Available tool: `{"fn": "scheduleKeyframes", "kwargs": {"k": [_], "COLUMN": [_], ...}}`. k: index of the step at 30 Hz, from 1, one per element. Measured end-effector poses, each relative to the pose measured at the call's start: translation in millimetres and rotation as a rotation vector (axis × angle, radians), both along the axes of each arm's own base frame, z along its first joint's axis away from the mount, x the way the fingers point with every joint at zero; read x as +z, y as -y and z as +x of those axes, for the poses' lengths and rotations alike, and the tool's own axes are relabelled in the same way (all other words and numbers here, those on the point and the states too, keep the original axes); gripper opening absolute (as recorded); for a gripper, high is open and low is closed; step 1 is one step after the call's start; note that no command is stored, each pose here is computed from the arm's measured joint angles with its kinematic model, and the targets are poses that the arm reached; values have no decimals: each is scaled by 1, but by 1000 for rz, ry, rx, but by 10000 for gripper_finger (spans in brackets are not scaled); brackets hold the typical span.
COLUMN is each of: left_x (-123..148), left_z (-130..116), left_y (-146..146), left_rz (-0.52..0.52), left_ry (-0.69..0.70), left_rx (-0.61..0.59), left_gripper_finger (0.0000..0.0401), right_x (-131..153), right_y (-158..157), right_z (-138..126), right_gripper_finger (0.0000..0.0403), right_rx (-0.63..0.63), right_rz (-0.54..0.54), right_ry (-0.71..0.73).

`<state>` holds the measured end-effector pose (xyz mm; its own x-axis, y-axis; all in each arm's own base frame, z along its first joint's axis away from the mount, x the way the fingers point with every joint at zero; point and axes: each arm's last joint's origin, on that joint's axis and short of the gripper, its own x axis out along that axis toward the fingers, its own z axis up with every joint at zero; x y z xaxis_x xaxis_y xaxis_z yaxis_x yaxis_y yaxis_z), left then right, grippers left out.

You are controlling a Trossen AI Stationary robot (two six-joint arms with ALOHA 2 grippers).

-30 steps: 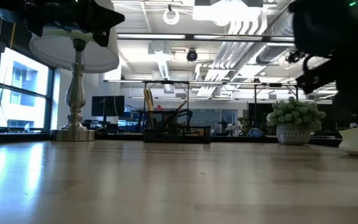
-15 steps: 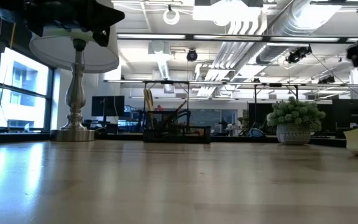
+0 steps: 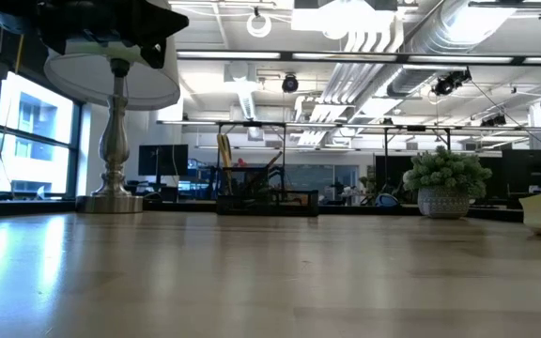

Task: Pick and place office supplies into organizer
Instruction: Put the yellow sticky notes into the black desk organizer

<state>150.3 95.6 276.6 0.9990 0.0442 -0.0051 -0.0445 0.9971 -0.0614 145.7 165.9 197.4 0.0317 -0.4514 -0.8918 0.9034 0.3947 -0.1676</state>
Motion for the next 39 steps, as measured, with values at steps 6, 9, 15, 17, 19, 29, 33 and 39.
{"fn": "scheduleKeyframes", "kwargs": {"k": [6,9,15,17,19,29,33,39], "left_x": [0,0,0,0,0,1,1,1], "left_z": [0,0,0,0,0,0,0,0], "left_y": [0,0,0,0,0,0,1,2], "left_rz": [-4,-11,-18,-18,-15,-21,-22,-23], "left_ry": [0,0,1,1,4,11,9,7], "left_rx": [0,-4,-4,-4,-5,-5,-31,-65], "left_gripper_finger": [1,1,1,1,1,1,1,1], "right_x": [-10,-20,-28,-27,-27,-29,-29,-29], "right_y": [-5,-7,-7,-7,-6,4,9,9], "right_z": [-1,-1,1,2,2,27,36,40], "right_gripper_finger": [126,126,126,126,126,126,126,126], "right_rx": [-15,-27,14,23,35,143,147,199], "right_rz": [60,132,130,113,96,166,170,189], "right_ry": [9,14,71,94,113,70,84,89]}}
